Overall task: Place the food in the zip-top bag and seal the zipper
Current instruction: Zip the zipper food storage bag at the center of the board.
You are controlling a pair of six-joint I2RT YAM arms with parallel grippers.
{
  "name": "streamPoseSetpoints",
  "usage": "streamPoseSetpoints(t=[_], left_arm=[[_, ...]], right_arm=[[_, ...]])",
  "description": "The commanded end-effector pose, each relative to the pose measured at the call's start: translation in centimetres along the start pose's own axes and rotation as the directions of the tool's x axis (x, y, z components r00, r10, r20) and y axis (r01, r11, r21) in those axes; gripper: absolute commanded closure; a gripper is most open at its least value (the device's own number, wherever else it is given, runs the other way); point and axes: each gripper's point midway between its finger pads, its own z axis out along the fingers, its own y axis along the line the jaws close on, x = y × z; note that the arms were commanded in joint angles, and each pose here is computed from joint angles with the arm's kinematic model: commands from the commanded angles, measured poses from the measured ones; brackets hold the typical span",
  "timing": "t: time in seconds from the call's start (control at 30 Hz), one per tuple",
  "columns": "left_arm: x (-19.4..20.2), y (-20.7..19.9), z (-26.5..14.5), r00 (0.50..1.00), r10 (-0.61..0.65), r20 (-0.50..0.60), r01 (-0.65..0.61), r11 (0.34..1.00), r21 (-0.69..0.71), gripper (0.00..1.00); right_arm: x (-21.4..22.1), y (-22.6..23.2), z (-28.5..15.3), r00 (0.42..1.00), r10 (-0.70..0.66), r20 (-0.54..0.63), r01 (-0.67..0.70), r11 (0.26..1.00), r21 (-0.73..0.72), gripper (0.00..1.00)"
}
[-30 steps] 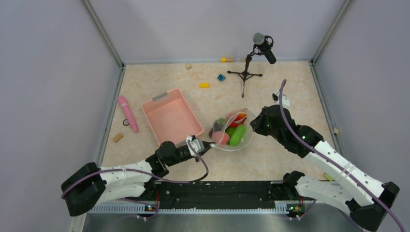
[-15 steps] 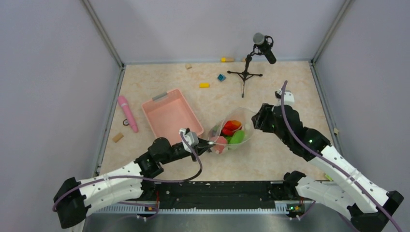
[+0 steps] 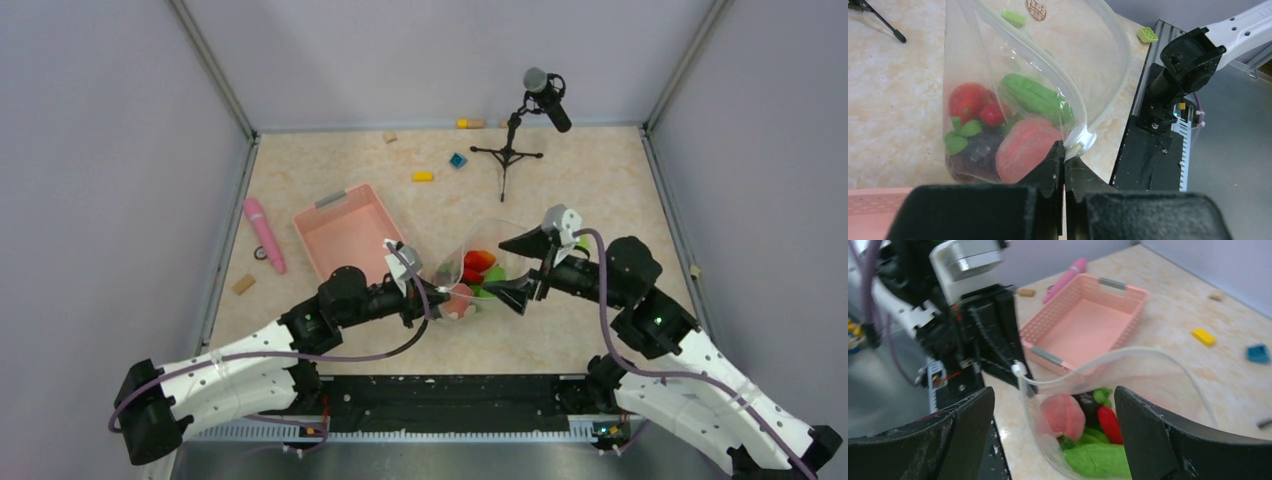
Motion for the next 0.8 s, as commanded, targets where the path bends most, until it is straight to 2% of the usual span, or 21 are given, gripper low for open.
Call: streamPoseSetpoints(t=[0.0,0.13,0.4,0.6,0.77], left_arm=[[-2.1,-0.7,-0.2,0.998,-0.058,0.024,0.058,0.998,-0.002,1.0],[-2.3,-0.9,-0.3,0.997,-0.081,0.016,0.081,0.997,-0.003,1.0],[-2.5,-0.7,-0.3,0.994,-0.109,0.01,0.109,0.994,-0.024,1.0],[-2.8,-1.1,-0.4,0.993,-0.114,0.014,0.114,0.993,-0.014,1.0],[-3.2,-1.6,-0.6,0.994,-0.108,0.023,0.108,0.994,0.014,1.0]], right_arm=[[-0.8,5.9,0.9,0.982,-0.181,0.059,0.189,0.886,-0.424,0.12],[0.0,6.8,2.3,0.967,-0.254,0.02,0.225,0.813,-0.537,0.17],[2.0,8.1,4.0,0.925,-0.379,0.02,0.308,0.718,-0.624,0.27],[2.3,8.9,4.4,0.92,-0.392,0.028,0.315,0.694,-0.647,0.33],[2.7,8.5,5.8,0.917,-0.398,-0.008,0.316,0.739,-0.596,0.35]])
